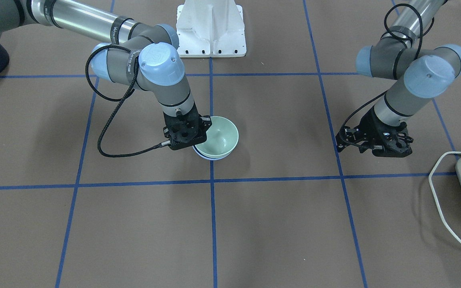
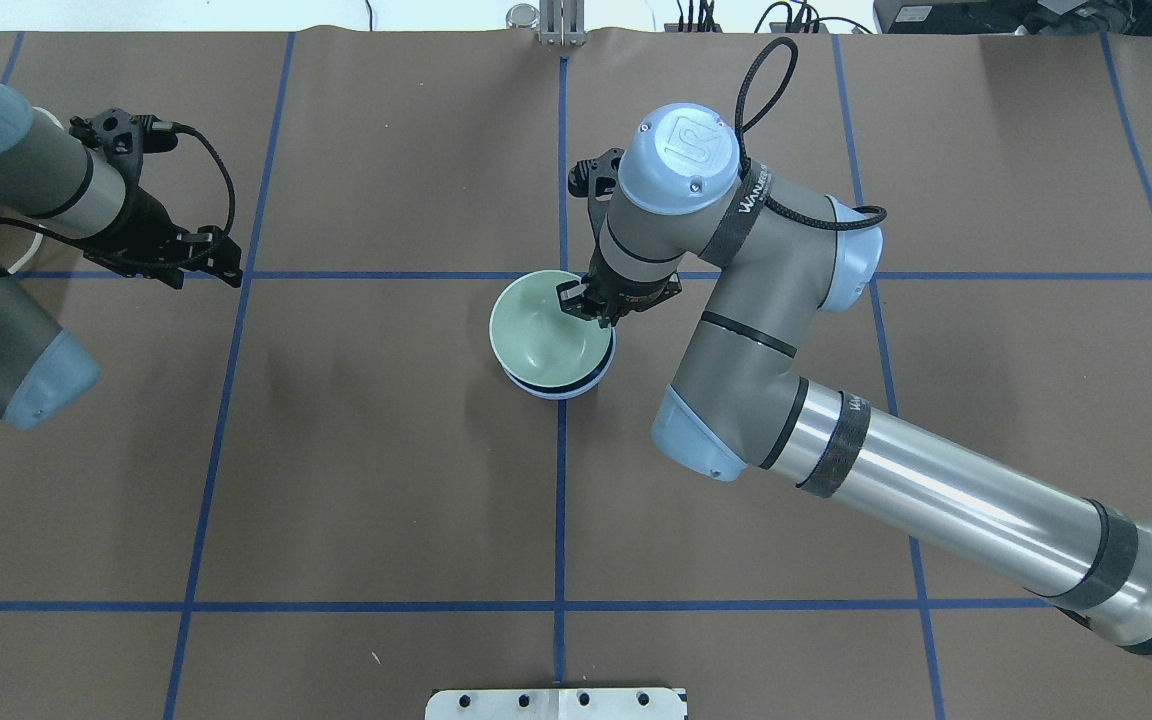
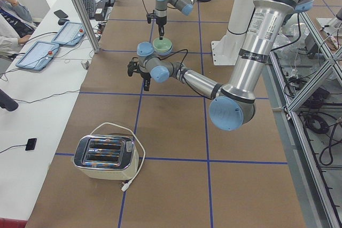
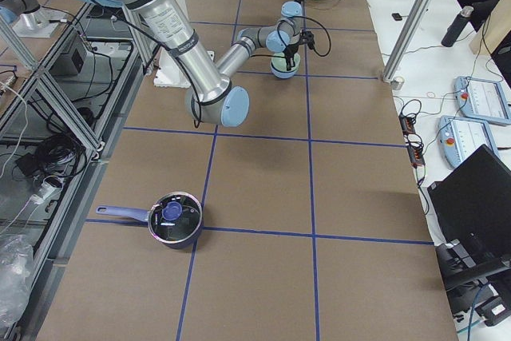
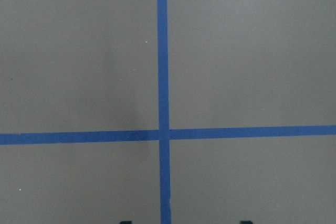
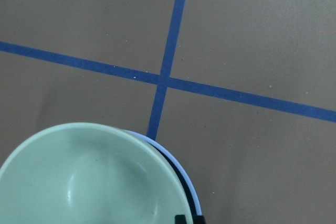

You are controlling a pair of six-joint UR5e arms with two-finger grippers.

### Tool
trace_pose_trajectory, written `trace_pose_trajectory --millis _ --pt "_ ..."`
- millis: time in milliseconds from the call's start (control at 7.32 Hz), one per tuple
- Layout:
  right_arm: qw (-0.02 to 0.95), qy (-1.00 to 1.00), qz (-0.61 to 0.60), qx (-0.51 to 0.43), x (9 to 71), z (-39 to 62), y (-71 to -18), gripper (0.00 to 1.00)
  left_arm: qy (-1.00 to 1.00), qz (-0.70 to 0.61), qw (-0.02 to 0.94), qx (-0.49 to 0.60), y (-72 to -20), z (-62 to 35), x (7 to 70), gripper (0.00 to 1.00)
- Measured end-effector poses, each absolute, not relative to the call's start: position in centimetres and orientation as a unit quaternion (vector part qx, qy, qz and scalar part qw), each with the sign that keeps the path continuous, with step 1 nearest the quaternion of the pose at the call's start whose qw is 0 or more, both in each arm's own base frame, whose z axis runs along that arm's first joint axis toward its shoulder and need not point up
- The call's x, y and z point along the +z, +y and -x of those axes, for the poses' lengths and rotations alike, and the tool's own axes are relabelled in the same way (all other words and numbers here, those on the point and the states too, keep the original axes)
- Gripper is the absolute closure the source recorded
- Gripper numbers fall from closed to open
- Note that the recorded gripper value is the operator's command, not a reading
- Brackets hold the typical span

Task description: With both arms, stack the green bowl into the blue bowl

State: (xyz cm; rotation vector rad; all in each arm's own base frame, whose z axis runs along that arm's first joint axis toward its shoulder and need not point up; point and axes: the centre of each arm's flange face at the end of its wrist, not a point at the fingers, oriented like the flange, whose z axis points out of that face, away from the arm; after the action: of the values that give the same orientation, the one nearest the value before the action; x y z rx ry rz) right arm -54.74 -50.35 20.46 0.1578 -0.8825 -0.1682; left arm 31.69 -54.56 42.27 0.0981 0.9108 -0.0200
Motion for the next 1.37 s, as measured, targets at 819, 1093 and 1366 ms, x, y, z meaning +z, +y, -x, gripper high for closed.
trace_pose_trajectory --millis 819,1093,1366 --pt "0.898 -0.425 -0.074 -0.088 20.99 54.72 -50.24 0.98 0.44 -0.047 0.897 -0.01 -54.57 -31.69 42.27 0.25" --pt "0.898 -0.425 -0.073 -0.089 21.1 54.7 -50.21 0.96 0.44 -0.048 0.897 -0.01 -54.56 -31.69 42.25 0.25" --pt "0.898 -0.424 -0.072 -0.089 21.21 54.71 -50.21 0.48 0.44 -0.048 0.897 -0.01 -54.55 -31.69 42.21 0.25"
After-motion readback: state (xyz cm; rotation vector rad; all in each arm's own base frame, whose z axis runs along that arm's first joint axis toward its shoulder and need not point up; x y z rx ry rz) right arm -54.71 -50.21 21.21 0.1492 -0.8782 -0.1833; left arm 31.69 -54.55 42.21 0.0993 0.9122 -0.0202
